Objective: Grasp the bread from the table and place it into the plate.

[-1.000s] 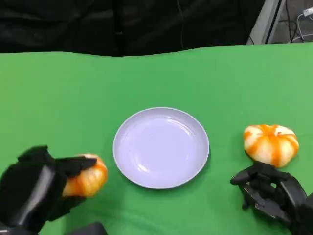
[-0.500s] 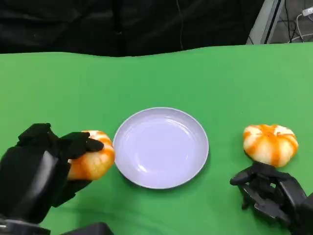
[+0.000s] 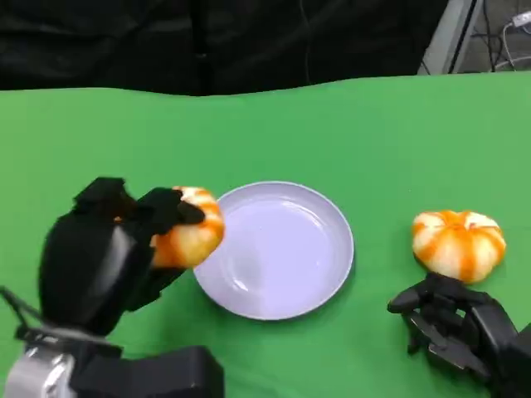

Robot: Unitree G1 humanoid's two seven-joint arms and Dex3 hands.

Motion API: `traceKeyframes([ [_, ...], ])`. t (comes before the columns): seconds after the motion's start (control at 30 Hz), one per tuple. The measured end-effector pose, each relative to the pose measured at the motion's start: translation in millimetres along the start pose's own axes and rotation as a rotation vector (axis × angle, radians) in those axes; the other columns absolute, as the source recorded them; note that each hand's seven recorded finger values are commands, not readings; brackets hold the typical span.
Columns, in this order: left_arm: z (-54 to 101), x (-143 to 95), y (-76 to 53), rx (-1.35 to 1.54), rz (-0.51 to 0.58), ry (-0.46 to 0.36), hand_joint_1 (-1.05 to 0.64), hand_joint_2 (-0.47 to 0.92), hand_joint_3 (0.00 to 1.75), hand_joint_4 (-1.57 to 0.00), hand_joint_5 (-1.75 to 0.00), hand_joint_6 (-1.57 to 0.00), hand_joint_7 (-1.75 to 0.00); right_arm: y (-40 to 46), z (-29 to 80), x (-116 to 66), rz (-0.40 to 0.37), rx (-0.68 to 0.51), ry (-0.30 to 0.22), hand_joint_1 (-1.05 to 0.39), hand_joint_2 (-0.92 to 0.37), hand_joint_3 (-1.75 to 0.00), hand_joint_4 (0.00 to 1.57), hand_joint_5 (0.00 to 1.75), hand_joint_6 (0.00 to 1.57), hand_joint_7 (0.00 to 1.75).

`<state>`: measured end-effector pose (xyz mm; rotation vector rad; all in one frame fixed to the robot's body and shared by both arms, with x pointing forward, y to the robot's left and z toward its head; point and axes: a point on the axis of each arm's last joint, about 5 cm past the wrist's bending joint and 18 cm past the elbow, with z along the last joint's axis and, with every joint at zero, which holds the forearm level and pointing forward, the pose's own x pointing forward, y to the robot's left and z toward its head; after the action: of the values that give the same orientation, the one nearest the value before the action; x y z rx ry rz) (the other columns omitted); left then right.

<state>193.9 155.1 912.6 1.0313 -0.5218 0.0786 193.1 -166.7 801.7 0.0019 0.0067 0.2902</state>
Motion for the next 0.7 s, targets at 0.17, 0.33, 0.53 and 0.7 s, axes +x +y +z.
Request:
traceKeyframes([
  [0.17, 1.8, 7, -8.6, -0.012, 0.001, -0.030, -0.14, 0.55, 0.85, -0.80, -1.75, -0.80, -1.28, 0.9, 0.2, 0.3, 0.000, -0.003, -0.002, -0.27, -0.92, -0.45, 0.65, 1.75, 0.76, 1.03],
  [0.33, 5.0, 9, -16.6, -0.025, -0.018, -0.055, -0.13, 0.55, 0.84, -0.80, -1.75, -0.80, -1.28, 1.6, -0.1, 0.2, -0.012, -0.006, 0.000, -0.27, -0.92, -0.46, 0.66, 1.75, 0.77, 1.03],
  [0.53, 9.9, 17, -26.2, -0.042, -0.028, -0.083, -0.09, 0.54, 0.78, -0.78, -1.75, -0.75, -1.36, 2.0, -0.1, -0.3, -0.011, -0.006, -0.002, -0.27, -0.92, -0.45, 0.65, 1.74, 0.76, 1.03],
  [0.7, 11.5, 23, -43.4, -0.060, -0.077, -0.090, -0.07, 0.58, 0.67, -0.76, -1.75, -0.75, -1.35, 2.9, 0.0, -0.3, -0.015, -0.009, -0.004, -0.26, -0.92, -0.46, 0.66, 1.74, 0.76, 1.03],
])
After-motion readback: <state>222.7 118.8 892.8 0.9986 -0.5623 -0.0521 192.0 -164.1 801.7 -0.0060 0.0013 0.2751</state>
